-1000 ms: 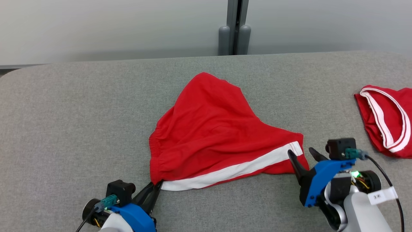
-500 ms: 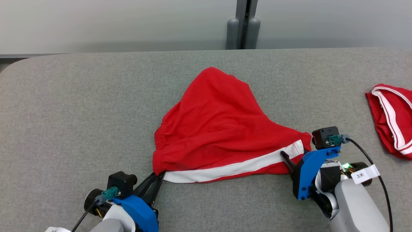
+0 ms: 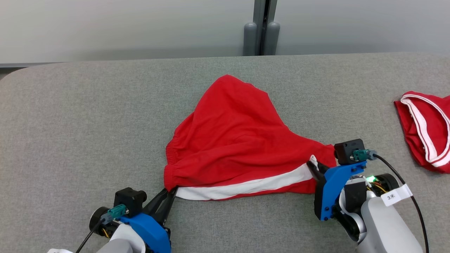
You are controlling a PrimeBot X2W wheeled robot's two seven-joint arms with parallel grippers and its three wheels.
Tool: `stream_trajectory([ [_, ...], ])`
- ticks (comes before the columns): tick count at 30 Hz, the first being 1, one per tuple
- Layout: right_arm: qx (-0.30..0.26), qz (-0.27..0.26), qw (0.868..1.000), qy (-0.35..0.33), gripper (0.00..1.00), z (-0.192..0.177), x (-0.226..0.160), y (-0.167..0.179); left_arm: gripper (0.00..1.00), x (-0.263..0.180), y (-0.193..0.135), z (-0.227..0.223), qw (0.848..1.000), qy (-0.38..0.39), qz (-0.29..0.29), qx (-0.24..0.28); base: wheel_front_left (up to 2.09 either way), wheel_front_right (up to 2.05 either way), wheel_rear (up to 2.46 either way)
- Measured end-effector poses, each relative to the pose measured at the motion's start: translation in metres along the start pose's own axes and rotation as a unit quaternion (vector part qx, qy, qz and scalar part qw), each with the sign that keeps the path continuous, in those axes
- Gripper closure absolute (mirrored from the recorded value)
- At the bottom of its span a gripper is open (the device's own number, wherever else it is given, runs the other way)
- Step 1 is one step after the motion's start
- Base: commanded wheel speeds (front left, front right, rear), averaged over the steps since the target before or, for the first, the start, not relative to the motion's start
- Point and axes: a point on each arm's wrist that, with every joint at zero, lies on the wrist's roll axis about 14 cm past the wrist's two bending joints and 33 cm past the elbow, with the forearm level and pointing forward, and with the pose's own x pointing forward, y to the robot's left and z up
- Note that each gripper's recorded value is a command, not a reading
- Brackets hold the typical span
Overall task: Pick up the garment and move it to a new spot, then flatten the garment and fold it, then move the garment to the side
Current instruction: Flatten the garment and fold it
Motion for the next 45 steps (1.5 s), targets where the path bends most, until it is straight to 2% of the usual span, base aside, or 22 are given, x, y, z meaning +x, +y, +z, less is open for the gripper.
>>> stream_trajectory([
  [1,-0.002,-0.002,1.000,0.003,0.96,-0.001,0.000,-0.002,1.00,0.000,0.000,0.000,1.000,0.000,0.000,0.000,0.00,0.00,0.00],
  [2,-0.003,-0.002,1.000,0.005,1.00,-0.002,0.000,-0.002,1.00,0.000,0.000,0.000,1.000,-0.001,0.000,0.000,0.00,0.00,0.00],
  [7,-0.011,0.002,1.000,-0.025,1.00,0.011,0.002,0.001,1.00,-0.001,0.001,0.007,1.000,-0.015,0.006,-0.007,0.00,0.00,0.00],
  [8,-0.012,0.004,0.998,-0.056,1.00,0.026,0.000,0.002,1.00,-0.001,0.003,0.017,0.999,-0.032,0.011,-0.017,0.00,0.00,0.00],
  [14,-0.019,0.003,0.990,-0.141,1.00,0.071,-0.012,-0.003,1.00,0.001,0.004,0.075,0.989,-0.129,0.013,-0.069,0.00,0.00,0.00],
  [18,-0.038,0.002,0.980,-0.196,1.00,0.111,-0.017,-0.012,1.00,0.009,0.006,0.108,0.980,-0.168,0.003,-0.105,0.00,0.00,0.00],
  [26,-0.097,0.017,0.956,-0.277,1.00,0.207,0.001,-0.015,1.00,0.055,0.029,0.200,0.974,-0.194,-0.030,-0.112,0.00,0.00,0.00],
  [30,-0.132,0.015,0.934,-0.331,1.00,0.256,0.007,-0.017,1.00,0.076,0.051,0.241,0.971,-0.213,-0.019,-0.109,0.00,0.00,0.00],
  [34,-0.143,-0.002,0.902,-0.408,1.00,0.305,-0.005,-0.026,1.00,0.091,0.067,0.281,0.967,-0.245,0.001,-0.069,0.00,0.00,0.00],
  [38,-0.157,-0.017,0.866,-0.475,1.00,0.344,-0.022,-0.029,1.00,0.096,0.067,0.326,0.953,-0.300,0.009,-0.036,0.00,0.00,0.00],
  [41,-0.172,-0.026,0.836,-0.520,1.00,0.370,-0.041,-0.028,1.00,0.093,0.062,0.358,0.937,-0.348,0.006,-0.018,0.00,0.00,0.00],
  [43,-0.178,-0.034,0.823,-0.538,1.00,0.380,-0.050,-0.029,1.00,0.090,0.057,0.374,0.926,-0.377,0.000,-0.008,0.00,0.00,0.00],
  [45,-0.180,-0.038,0.819,-0.543,1.00,0.382,-0.051,-0.030,1.00,0.091,0.054,0.380,0.919,-0.394,-0.003,0.002,0.00,0.00,0.00],
])
